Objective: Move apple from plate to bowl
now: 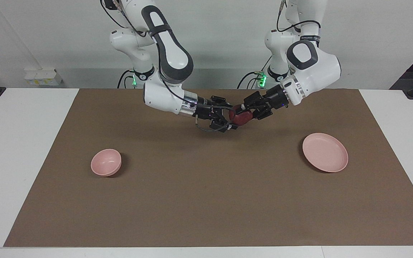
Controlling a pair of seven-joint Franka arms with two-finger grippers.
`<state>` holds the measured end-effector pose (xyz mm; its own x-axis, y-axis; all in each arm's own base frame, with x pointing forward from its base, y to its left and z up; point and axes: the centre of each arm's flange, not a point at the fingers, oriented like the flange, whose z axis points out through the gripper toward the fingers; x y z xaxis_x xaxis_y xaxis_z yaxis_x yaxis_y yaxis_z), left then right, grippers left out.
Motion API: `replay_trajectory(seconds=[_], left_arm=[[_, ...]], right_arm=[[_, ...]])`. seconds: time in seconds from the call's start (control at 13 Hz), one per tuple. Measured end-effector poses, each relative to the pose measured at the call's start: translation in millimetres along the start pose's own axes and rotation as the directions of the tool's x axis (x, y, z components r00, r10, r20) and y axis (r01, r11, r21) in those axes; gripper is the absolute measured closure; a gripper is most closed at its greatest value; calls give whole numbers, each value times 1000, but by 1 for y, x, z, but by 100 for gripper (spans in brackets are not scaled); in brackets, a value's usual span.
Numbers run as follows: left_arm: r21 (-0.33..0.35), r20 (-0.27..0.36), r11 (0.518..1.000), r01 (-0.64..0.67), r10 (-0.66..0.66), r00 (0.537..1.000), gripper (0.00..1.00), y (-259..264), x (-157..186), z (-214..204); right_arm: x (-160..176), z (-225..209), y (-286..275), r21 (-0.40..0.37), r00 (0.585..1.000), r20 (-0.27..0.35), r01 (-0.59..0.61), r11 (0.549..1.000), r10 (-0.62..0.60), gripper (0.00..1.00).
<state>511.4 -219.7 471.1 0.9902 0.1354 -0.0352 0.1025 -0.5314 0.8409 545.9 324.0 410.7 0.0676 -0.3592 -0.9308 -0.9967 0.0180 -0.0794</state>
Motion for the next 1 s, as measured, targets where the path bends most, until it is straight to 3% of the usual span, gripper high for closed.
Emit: replay_trajectory(seconds=[0.23, 0.38, 0.85, 1.0], left_arm=[[1, 16, 1000, -7, 7, 1000, 27, 7, -7, 8], [-1, 1, 1000, -3, 3, 1000, 27, 8, -5, 4], [-1, -2, 1000, 4, -4, 1000, 26, 9, -5, 3], [-1, 3, 999, 39, -39, 999, 7, 10, -7, 5]], right_arm=[[-6, 1, -1, 1, 1000, 7, 9, 1000, -9, 0], [-9, 2, -2, -1, 1000, 12, 25, 1000, -25, 19], [-11, 2, -2, -1, 999, 13, 30, 1000, -30, 19], [-12, -2, -6, 13, 999, 11, 33, 999, -33, 19]])
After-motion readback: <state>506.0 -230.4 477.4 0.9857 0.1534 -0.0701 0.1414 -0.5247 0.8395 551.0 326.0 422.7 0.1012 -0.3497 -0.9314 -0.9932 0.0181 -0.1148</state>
